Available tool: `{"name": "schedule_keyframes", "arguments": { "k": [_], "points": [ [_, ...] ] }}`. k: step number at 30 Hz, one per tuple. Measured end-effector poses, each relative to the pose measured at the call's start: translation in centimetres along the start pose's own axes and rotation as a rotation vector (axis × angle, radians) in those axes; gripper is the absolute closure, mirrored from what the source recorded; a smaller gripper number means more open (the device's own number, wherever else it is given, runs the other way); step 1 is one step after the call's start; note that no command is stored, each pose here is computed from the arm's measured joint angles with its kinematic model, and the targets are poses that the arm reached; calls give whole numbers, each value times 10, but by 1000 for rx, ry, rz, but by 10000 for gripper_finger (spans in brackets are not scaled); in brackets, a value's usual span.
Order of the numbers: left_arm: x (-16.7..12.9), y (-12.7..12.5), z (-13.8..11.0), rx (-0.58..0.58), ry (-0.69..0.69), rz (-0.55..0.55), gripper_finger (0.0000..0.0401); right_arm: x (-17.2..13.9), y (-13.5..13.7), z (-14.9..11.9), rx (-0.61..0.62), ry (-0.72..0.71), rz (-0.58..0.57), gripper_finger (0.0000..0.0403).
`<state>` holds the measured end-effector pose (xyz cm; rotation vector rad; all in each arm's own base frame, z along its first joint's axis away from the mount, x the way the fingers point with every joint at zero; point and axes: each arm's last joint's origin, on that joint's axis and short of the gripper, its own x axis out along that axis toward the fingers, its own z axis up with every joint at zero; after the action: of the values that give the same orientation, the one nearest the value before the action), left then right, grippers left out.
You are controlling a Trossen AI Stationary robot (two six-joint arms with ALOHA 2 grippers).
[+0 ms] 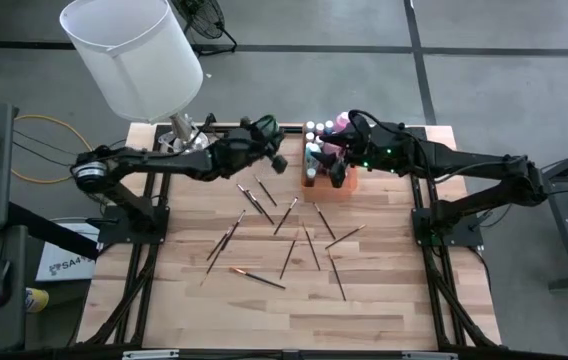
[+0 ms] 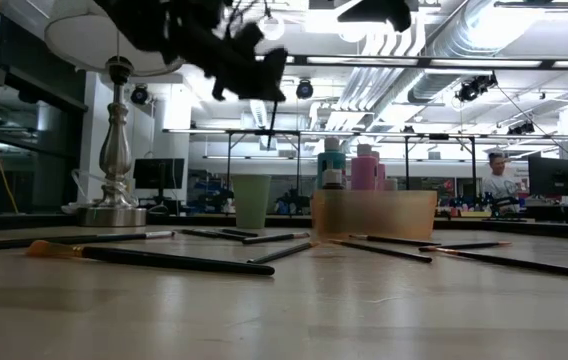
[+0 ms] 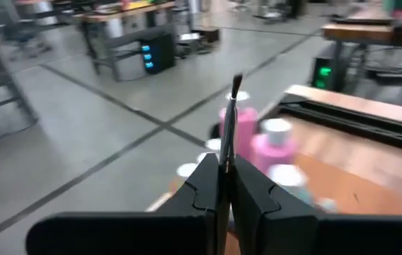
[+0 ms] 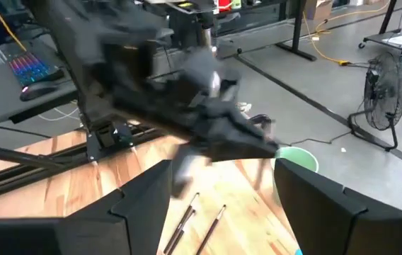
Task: Pick & Place Paint Supplies
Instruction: Put the black paint brush into the green cup
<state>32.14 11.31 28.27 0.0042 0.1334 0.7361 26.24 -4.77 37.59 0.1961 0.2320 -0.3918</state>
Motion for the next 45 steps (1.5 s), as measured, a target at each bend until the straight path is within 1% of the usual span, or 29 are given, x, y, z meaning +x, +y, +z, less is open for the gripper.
{"name": "schedule_keyframes", "arguments": {
  "k": [4, 7, 15, 18, 22, 28, 32, 41, 45],
  "points": [
    [20, 18, -9, -32, -34, 84, 391, 0, 0, 0, 1, 3, 7, 162],
    [30, 33, -16, -73, -26, 143, 391, 0, 0, 0, 2, 1, 4, 164],
    [48, 68, -30, -79, 9, 248, 391, 0, 0, 0, 10, 2, 3, 165],
    [54, 74, -39, -77, 37, 234, 389, 0, 0, 0, 10, 2, 3, 165],
    [59, 75, -47, -89, 60, 218, 372, 0, 0, 0, 9, 0, -7, 165],
    [59, 74, -48, -93, 60, 218, 346, 0, 0, 0, 9, 0, -9, 165],
    [58, 74, -45, -95, 48, 218, 317, 0, 0, 0, 9, 0, -9, 165],
    [55, 75, -38, -92, 31, 217, 206, 0, 0, 0, 9, 0, -9, 165],
    [55, 75, -39, -91, 37, 197, 178, 0, 0, 0, 32, 0, -9, 165]
  ]
}}
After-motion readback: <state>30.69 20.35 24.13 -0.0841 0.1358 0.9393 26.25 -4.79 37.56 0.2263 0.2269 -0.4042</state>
